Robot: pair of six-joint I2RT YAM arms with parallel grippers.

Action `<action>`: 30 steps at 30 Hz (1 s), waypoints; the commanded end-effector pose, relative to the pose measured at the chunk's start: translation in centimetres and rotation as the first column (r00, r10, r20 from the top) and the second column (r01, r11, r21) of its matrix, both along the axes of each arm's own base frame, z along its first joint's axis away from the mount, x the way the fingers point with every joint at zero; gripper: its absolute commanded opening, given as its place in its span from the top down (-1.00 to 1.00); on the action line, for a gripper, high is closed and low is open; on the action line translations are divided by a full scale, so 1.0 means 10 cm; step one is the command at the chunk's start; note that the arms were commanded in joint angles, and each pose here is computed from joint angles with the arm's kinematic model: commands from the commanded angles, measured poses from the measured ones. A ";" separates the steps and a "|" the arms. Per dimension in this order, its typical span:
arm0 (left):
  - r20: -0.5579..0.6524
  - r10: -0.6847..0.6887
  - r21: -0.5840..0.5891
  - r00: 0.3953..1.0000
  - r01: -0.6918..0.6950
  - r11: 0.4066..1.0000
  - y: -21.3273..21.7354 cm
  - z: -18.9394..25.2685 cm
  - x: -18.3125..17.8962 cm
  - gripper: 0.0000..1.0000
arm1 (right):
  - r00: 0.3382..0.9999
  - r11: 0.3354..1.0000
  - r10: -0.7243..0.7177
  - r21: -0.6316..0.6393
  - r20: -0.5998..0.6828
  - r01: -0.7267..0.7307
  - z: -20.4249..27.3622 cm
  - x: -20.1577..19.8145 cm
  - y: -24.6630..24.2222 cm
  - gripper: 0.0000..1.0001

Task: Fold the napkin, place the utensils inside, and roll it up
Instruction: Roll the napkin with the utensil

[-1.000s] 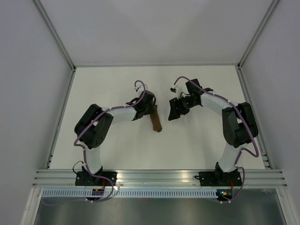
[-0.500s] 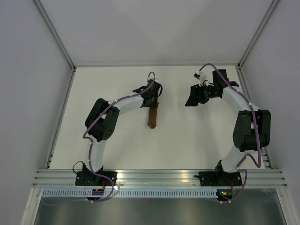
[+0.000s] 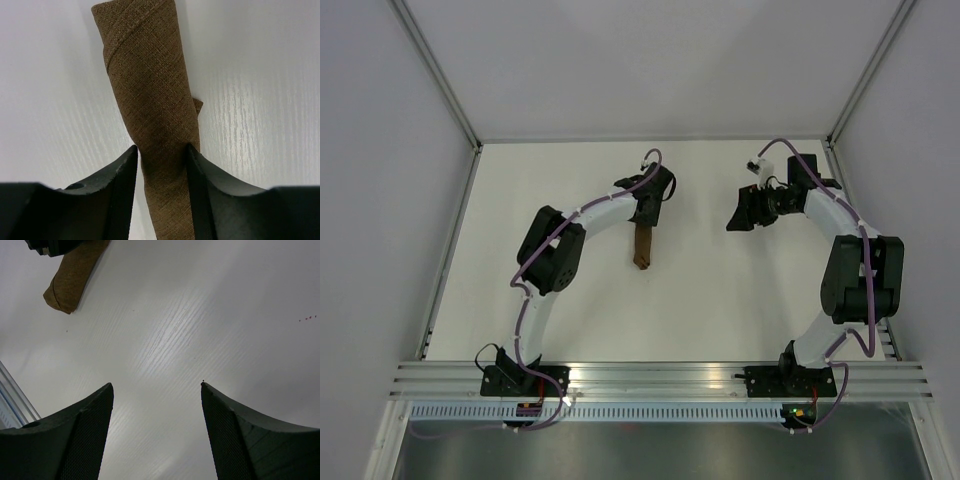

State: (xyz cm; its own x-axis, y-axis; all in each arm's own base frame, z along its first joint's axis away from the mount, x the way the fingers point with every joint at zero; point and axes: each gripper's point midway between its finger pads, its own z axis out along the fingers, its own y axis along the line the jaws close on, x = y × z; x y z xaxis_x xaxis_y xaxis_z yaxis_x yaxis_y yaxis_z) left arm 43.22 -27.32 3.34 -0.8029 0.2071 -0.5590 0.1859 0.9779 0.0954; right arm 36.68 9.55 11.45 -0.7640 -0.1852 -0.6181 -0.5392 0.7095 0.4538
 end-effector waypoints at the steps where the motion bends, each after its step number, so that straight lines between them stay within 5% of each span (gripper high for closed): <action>1: -0.059 0.003 0.096 0.998 0.003 0.995 0.08 -0.20 -0.11 0.02 | 0.998 1.000 0.026 0.014 0.056 -0.026 0.09 0.01 0.02 -0.52; 14: -0.071 0.006 0.091 0.997 0.000 0.996 0.05 -0.27 -0.11 -0.04 | 0.999 1.000 0.019 0.008 0.034 -0.019 0.00 -0.03 -0.06 -0.52; 30: 0.052 -0.048 -0.059 0.997 0.051 0.997 -0.17 0.34 0.10 -0.26 | 1.000 1.000 0.020 -0.007 0.024 -0.020 -0.06 -0.05 -0.11 -0.52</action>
State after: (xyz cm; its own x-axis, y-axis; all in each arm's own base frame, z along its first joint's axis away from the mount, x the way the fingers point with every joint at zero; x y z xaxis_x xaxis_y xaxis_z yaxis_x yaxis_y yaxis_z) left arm 43.12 -27.94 2.33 -0.8116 0.2250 -0.5391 0.1992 0.9741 0.1067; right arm 36.03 8.44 10.29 -0.7668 -0.1973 -0.6109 -0.5391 0.7144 0.4460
